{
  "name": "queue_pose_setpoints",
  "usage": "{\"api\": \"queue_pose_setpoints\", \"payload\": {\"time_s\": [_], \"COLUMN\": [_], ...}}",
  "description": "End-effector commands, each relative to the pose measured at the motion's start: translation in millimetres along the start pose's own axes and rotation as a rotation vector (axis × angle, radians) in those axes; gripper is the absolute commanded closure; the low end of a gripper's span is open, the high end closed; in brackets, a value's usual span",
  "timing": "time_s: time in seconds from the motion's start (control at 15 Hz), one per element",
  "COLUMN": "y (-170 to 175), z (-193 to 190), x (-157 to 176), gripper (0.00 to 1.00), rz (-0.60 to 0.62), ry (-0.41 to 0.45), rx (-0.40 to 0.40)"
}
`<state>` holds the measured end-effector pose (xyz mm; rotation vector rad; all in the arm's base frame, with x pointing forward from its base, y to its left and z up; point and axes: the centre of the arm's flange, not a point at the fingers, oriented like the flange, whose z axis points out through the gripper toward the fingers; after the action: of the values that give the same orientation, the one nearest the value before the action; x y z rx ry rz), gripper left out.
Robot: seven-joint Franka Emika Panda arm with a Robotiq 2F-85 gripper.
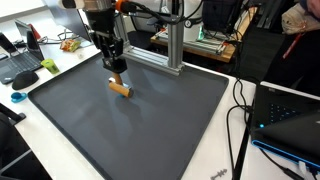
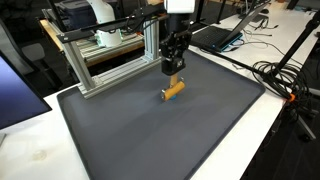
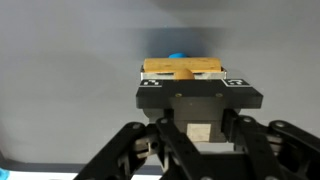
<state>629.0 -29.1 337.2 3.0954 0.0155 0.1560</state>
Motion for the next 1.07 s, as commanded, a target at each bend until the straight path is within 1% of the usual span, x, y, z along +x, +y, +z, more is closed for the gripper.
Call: {"api": "queue_pose_setpoints", "payload": {"time_s": [0.0, 0.47, 0.73, 0.8, 1.0], "y": [9, 11, 10, 10, 9], "z": [12, 23, 38, 33, 22], "x": [6, -4, -10, -8, -11], "gripper": [0.78, 0.78, 0.78, 0.78, 0.78], "rz": [-0.001, 0.005, 0.008, 0.010, 0.018], "ry": [-0.029, -0.104, -0.140, -0.135, -0.174], "rx": [0.015, 0.025, 0.028, 0.021, -0.004]}}
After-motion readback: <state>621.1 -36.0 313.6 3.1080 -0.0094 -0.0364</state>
